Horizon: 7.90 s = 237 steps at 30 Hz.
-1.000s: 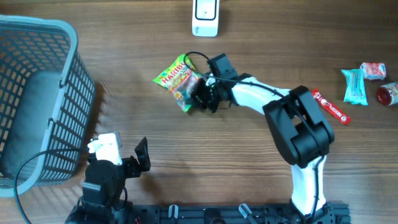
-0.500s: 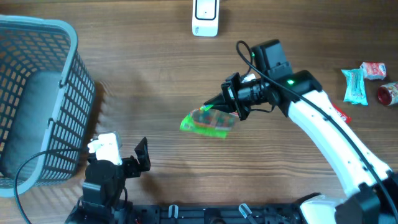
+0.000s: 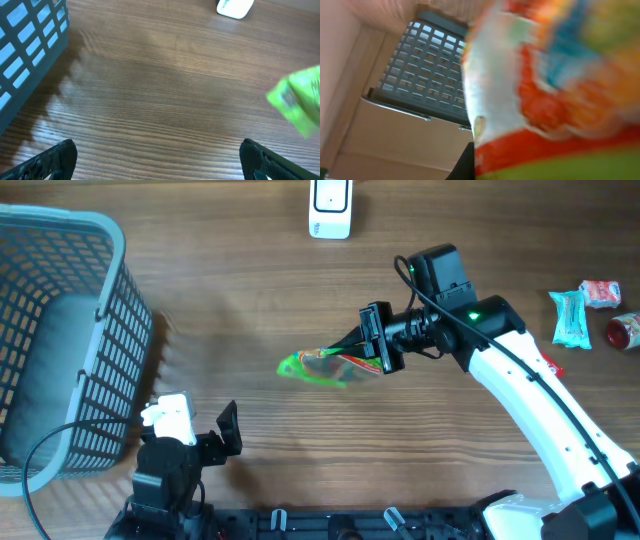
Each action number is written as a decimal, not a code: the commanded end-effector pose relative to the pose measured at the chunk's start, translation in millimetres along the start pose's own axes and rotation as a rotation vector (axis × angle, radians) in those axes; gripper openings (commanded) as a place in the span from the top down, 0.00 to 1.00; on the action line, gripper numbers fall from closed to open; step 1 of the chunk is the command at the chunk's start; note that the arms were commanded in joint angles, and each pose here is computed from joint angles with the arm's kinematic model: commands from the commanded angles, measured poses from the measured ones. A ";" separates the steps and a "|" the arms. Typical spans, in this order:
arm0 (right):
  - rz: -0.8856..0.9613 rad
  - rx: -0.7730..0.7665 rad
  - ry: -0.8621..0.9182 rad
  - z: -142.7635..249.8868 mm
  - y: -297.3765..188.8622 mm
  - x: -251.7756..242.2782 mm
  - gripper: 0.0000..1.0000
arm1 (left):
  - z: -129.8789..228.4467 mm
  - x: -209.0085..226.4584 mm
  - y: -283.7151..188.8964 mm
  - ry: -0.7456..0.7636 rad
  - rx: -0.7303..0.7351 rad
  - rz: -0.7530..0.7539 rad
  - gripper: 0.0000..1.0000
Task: Scan the item barcode
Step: 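Lift the Haribo bag and rotate it with the right gripper, then carry the Haribo bag up toward the white scanner, then hold the Haribo bag barcode in front of the white scanner, then carry the Haribo bag to the right side and release it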
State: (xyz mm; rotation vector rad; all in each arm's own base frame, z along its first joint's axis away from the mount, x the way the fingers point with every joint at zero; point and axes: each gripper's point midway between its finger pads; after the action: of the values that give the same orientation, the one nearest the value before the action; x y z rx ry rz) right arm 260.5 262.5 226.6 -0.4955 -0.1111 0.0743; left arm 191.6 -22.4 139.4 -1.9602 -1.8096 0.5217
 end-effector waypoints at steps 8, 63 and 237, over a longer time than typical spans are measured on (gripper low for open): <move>-0.001 -0.037 0.103 -5.0 0.4 -3.2 0.95 | 1.0 0.2 0.6 -0.008 -0.003 0.000 0.00; -0.164 -0.758 -1.083 -152.2 -53.9 145.5 0.00 | 1.0 0.2 0.6 -0.008 -0.003 0.000 0.00; 1.235 -2.436 -1.680 -146.0 -49.8 315.1 0.96 | 1.0 0.2 0.6 -0.008 -0.003 0.000 0.00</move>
State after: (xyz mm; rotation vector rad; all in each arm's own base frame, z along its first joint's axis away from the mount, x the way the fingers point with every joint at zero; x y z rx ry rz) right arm 590.2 223.9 134.7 1.8430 1.3941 -1.1987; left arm 191.6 -22.4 139.0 -1.9596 -1.8092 0.5221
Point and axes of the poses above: each gripper's point midway between its finger pads, its own y axis out along the fingers, its own x axis along the line the jaws close on, z = x × y, and after that the axes turned 15 degrees about y, right-handed
